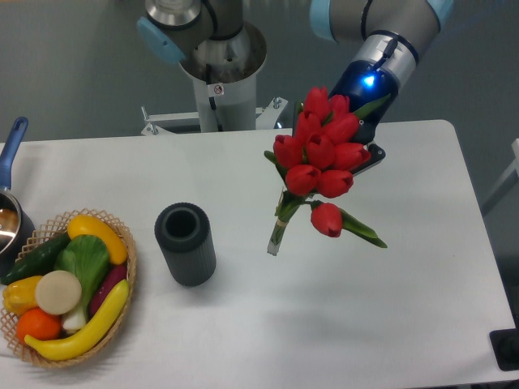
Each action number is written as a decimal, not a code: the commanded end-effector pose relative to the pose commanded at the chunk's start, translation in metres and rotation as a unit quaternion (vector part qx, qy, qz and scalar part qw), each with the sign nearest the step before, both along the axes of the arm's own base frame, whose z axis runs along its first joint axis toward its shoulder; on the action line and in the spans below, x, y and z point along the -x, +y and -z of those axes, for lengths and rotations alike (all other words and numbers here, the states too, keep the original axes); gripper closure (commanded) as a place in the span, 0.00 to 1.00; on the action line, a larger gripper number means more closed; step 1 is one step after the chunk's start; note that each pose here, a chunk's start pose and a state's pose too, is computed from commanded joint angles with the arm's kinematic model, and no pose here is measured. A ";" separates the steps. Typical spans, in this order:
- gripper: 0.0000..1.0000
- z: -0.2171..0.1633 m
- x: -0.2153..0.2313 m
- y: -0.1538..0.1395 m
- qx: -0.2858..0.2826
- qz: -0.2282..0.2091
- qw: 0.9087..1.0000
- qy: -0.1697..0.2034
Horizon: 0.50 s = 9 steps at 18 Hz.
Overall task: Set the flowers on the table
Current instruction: 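Swing the held red tulip bunch so the blooms hang downward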
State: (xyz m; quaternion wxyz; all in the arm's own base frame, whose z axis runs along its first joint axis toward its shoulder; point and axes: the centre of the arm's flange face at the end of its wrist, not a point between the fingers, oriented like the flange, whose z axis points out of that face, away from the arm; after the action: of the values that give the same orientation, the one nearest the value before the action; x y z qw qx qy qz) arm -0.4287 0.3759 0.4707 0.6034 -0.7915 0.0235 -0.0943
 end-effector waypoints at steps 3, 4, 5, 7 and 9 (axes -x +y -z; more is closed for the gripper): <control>0.66 -0.003 0.000 0.000 0.000 0.000 1.000 0.003; 0.66 -0.004 0.001 0.000 0.000 0.000 1.000 0.004; 0.66 -0.001 0.002 0.000 0.000 -0.001 1.000 0.002; 0.66 -0.001 0.002 -0.001 0.006 -0.003 1.000 0.009; 0.66 -0.002 0.003 -0.001 0.018 -0.009 1.000 0.017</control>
State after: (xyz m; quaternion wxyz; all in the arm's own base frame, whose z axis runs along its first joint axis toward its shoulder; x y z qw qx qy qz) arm -0.4316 0.3754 0.4725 0.5895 -0.8038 0.0249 -0.0762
